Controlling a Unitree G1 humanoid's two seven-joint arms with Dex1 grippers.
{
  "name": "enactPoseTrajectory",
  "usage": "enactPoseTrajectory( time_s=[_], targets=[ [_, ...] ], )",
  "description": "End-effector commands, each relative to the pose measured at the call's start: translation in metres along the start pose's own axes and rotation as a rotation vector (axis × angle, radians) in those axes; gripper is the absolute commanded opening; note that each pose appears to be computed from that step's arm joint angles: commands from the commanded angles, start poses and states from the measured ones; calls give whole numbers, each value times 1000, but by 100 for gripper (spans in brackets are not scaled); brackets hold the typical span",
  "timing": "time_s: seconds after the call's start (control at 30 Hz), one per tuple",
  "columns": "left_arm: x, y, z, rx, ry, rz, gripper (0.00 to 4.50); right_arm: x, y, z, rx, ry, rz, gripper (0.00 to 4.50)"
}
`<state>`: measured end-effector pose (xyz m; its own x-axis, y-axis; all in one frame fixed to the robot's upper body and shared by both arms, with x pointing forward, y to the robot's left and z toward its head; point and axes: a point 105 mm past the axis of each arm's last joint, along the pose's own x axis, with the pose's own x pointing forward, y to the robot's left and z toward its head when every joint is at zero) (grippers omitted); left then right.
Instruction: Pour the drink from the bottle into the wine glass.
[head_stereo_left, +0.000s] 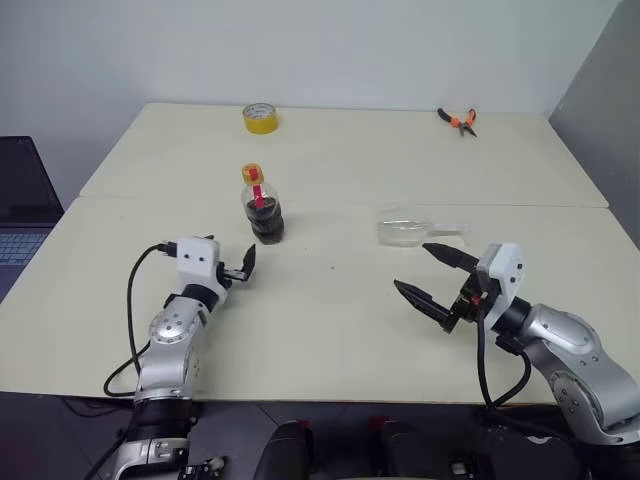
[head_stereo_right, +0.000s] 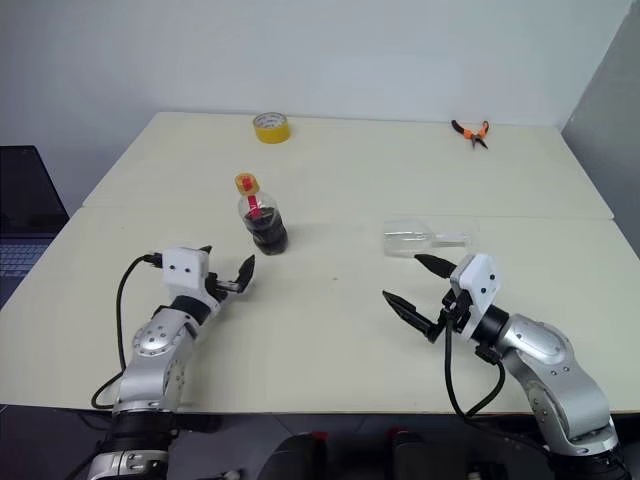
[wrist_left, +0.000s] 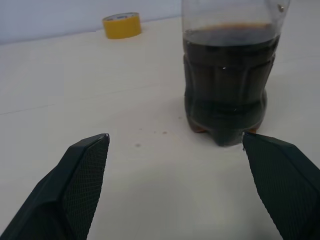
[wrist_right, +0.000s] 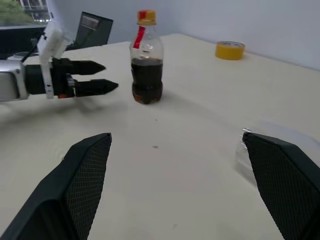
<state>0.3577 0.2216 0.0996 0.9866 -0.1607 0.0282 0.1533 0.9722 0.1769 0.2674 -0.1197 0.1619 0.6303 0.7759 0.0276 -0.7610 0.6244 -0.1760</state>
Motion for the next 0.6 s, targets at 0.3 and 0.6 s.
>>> enactPoseTrajectory(
  time_s=[0.3, 0.6],
  targets=[
    [31, -18, 23, 22, -86, -77, 448, 8, 13, 12, 4, -45, 111, 450],
    [55, -13, 28, -25, -105, 10, 448, 10, 11, 11, -6, -46, 103, 450]
  ],
)
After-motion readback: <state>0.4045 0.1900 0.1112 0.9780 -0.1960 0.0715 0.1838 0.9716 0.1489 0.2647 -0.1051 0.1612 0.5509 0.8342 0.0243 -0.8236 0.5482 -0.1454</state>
